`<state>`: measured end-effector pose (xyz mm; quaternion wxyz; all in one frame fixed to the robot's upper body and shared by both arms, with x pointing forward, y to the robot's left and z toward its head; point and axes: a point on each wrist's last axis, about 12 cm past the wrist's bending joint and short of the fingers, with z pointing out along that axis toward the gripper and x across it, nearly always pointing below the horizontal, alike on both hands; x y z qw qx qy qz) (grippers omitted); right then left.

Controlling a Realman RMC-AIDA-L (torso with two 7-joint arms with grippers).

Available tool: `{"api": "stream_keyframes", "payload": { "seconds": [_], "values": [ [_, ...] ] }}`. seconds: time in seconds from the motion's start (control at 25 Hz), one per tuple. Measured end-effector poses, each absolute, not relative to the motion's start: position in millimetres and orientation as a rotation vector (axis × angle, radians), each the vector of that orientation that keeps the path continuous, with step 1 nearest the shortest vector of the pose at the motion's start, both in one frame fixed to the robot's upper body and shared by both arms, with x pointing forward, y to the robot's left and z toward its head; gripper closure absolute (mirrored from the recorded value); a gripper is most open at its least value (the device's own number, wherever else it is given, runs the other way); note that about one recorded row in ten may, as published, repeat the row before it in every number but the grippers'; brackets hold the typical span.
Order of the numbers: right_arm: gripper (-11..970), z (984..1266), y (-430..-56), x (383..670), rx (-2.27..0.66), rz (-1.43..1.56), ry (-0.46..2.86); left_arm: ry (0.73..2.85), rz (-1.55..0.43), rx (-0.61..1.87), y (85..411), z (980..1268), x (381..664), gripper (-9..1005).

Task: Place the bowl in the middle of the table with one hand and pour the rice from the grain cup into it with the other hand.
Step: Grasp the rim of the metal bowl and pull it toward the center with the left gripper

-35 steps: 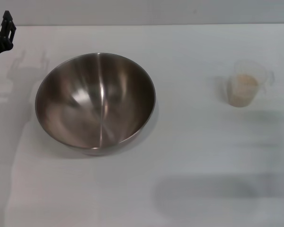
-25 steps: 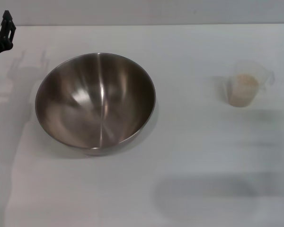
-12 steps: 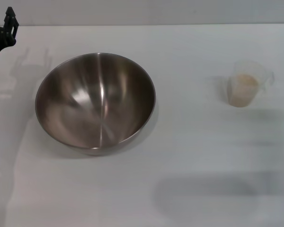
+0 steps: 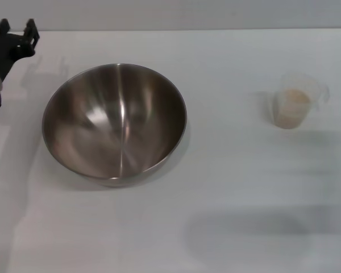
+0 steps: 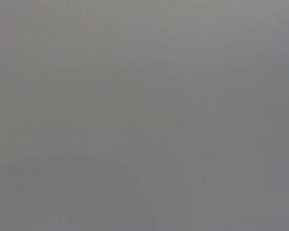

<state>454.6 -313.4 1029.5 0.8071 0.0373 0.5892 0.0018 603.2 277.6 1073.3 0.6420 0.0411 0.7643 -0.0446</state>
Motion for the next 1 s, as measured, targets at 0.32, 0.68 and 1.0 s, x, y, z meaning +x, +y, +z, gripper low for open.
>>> {"api": "stream_keyframes", "payload": {
  "seconds": [0.32, 0.68, 1.0],
  "values": [
    [392, 1029, -312, 459, 0.073, 0.001, 1.273, 1.898, -0.069, 0.025, 284, 1116, 613, 495],
    [392, 1030, -308, 467, 0.045, -0.010, 1.279, 2.080, -0.043, 0.043, 279, 1171, 600, 512],
    [393, 1032, -307, 470, 0.042, -0.005, 1.272, 2.197, -0.099, 0.115, 268, 1192, 581, 528]
  ]
}}
